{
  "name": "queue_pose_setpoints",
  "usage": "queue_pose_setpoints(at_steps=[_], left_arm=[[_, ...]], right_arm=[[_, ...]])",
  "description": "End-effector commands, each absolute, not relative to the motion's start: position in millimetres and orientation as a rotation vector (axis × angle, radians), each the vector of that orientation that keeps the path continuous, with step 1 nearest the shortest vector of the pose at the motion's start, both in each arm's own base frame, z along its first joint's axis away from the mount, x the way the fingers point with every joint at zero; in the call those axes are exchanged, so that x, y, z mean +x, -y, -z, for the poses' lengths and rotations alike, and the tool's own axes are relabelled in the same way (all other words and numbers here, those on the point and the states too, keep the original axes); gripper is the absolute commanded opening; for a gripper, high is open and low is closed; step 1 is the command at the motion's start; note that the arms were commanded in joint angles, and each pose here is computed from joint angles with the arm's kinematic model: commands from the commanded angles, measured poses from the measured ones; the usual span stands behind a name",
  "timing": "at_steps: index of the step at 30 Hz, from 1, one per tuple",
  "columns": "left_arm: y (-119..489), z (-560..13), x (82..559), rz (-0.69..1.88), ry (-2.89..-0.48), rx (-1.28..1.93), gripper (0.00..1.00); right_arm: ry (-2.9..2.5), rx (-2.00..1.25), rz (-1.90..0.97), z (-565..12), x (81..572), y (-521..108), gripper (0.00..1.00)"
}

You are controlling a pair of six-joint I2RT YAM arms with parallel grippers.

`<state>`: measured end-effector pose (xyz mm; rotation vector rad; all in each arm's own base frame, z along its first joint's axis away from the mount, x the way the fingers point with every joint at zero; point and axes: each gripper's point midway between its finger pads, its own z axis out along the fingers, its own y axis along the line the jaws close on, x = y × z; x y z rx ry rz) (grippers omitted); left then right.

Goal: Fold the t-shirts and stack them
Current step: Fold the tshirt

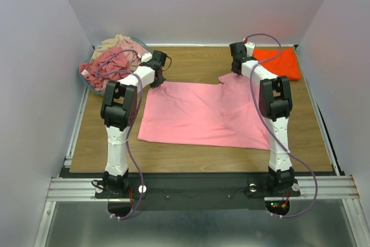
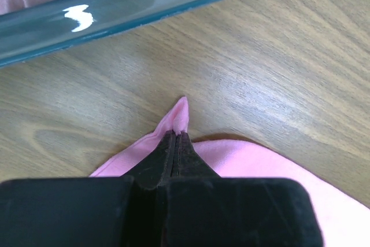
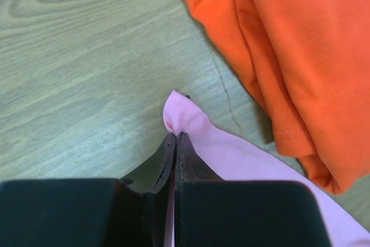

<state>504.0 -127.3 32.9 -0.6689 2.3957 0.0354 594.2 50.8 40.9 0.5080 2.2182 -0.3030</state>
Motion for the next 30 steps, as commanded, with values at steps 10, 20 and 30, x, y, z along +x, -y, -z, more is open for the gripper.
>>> queue_pose_setpoints(at_steps=[10, 20, 30], left_arm=[[132, -63, 469, 0.066, -2.352, -0.708, 0.00], [127, -69, 440, 0.081, -2.327, -0.726, 0.00], [118, -105, 437, 0.054, -2.241, -0.683, 0.00]], right_arm=[[-2.053, 0.573, 0.171, -147, 531, -39, 0.00], [-2.108, 0.555, -0.078, -134, 442, -58, 0.00], [-2.064, 0.474, -0.180, -165, 388, -59, 0.00]])
